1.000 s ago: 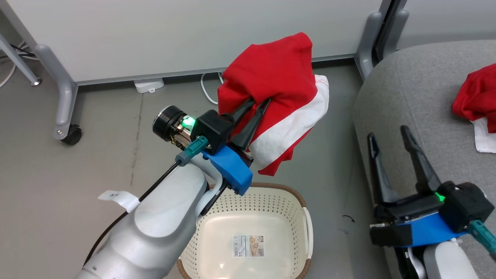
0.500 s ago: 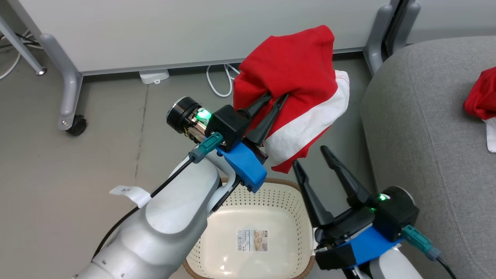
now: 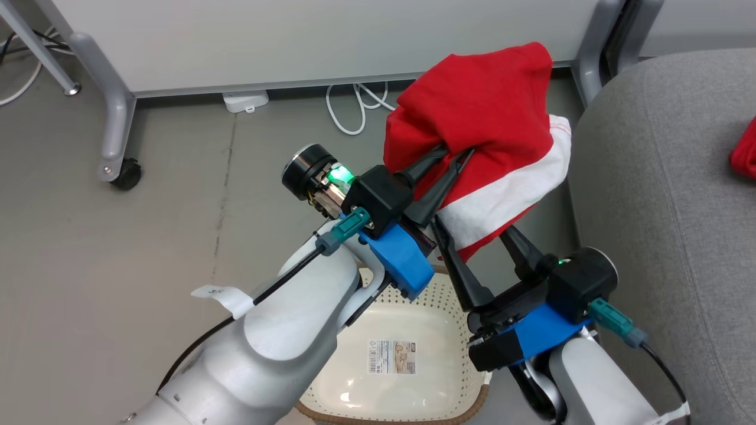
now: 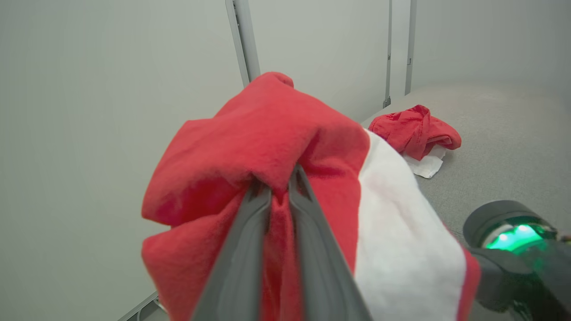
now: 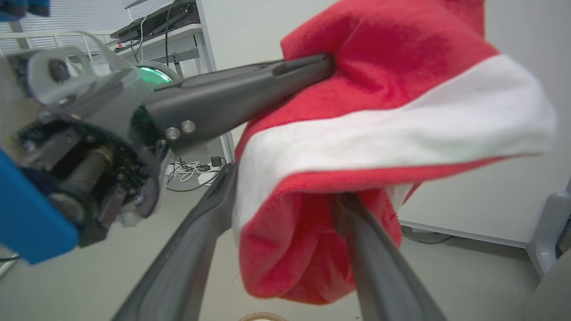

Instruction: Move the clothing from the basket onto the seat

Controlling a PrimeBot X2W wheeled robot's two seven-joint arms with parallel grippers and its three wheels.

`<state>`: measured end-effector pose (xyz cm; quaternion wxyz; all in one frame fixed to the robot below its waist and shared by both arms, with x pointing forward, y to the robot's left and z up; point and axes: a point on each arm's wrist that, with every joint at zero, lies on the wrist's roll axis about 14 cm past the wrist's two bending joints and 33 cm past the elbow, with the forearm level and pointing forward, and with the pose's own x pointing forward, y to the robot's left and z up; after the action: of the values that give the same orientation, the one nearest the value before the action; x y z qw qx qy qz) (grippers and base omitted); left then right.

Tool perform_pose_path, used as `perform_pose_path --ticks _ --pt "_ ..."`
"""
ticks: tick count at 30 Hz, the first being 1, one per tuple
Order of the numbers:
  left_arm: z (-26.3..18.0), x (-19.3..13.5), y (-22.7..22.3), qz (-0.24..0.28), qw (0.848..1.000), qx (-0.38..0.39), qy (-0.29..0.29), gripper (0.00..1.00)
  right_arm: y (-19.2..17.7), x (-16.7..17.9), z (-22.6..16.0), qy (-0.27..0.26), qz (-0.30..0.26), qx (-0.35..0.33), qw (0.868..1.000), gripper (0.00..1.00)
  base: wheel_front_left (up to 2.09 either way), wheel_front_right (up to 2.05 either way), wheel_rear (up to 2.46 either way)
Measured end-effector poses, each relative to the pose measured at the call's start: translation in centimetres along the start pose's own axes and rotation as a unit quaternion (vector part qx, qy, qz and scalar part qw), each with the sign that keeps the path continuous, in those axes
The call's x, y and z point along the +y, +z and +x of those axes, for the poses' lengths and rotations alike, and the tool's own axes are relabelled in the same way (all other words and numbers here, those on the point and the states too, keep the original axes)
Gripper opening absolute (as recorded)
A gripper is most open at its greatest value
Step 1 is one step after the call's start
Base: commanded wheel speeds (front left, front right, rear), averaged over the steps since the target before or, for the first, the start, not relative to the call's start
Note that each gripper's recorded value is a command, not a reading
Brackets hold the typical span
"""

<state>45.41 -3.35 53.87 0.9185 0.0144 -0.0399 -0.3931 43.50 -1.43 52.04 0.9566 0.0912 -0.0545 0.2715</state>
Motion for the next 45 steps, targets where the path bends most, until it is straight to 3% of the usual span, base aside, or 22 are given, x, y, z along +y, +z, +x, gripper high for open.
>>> perform_pose_path --ticks 6,7,8,9,41,42,43,45 --pt "0.0 -0.5 -0.1 -0.002 1.0 -0.001 -0.007 0.0 -0.5 -0.8 1.4 0.0 -0.013 0.009 1.0 1.0 0.0 0.0 0.0" --pt "0.0 -0.6 -0.1 -0.002 1.0 0.0 -0.008 0.0 -0.7 -0.9 1.5 -0.001 -0.013 0.011 1.0 0.69 0.0 0.0 0.0" --pt "0.0 -0.6 -0.1 -0.003 1.0 0.0 -0.007 0.0 -0.9 -0.9 1.6 -0.001 -0.012 0.013 1.0 0.26 0.0 0.0 0.0" --pt "-0.1 -0.6 -0.2 -0.004 1.0 0.001 -0.007 0.0 -1.0 -1.0 1.6 -0.001 -0.012 0.015 1.0 0.0 0.0 0.0 0.0" --pt "0.0 -0.3 -0.6 -0.008 1.0 0.007 -0.002 0.0 -0.7 -1.3 1.6 -0.008 -0.003 0.01 1.0 0.0 0.0 0.0 0.0" --pt "0.0 -0.3 -0.6 -0.008 1.0 0.007 -0.001 0.58 -0.7 -1.3 1.6 -0.008 -0.003 0.01 1.0 0.0 0.0 0.0 0.0" --pt "0.0 -0.3 -0.6 -0.007 1.0 0.007 -0.001 1.0 -0.7 -1.3 1.6 -0.008 -0.003 0.01 1.0 0.0 0.0 0.0 0.0" --pt "0.0 -0.3 -0.6 -0.005 1.0 0.007 -0.001 1.0 -0.6 -1.3 1.6 -0.008 -0.003 0.01 1.0 0.0 0.0 0.0 0.0"
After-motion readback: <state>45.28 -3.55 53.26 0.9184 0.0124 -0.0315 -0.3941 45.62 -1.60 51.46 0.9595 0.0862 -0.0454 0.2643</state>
